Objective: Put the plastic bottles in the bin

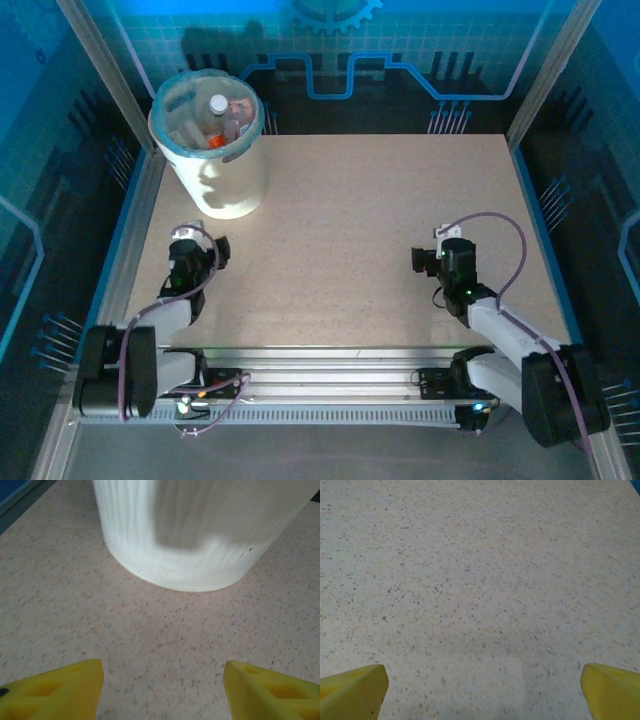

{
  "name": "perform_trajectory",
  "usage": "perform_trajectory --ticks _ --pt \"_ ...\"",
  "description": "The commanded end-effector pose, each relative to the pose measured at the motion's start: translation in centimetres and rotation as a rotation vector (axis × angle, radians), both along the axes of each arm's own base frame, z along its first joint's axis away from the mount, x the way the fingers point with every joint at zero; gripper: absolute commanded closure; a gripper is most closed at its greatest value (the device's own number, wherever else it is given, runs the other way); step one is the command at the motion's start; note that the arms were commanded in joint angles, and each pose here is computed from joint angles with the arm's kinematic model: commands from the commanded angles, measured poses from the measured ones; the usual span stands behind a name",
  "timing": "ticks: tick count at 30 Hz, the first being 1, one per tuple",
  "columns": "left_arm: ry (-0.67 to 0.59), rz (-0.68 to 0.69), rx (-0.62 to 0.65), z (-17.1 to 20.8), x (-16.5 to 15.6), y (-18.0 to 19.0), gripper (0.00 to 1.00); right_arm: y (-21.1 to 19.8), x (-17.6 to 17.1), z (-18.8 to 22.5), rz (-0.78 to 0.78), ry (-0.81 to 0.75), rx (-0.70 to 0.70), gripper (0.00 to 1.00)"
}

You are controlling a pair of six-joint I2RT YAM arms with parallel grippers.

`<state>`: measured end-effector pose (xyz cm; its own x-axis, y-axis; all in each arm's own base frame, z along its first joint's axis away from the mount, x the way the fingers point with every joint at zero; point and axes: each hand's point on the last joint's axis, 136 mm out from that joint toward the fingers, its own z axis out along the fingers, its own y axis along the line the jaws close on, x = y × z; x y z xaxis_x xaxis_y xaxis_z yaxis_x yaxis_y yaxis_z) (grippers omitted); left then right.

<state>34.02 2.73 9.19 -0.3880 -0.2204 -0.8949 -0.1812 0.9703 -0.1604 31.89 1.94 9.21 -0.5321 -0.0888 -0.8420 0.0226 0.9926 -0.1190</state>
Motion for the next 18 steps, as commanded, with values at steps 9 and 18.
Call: perform_trajectory --ticks 9,18 --pt "-0.255 -0.232 0.026 1.7 3.3 -3.4 0.3 2.9 4.2 3.7 0.291 -0.265 0.025 0.0" --pt "-0.176 -0.195 0.005 1.0 4.7 -2.6 0.15 3.0 6.1 1.1 0.323 -0.256 0.116 0.0"
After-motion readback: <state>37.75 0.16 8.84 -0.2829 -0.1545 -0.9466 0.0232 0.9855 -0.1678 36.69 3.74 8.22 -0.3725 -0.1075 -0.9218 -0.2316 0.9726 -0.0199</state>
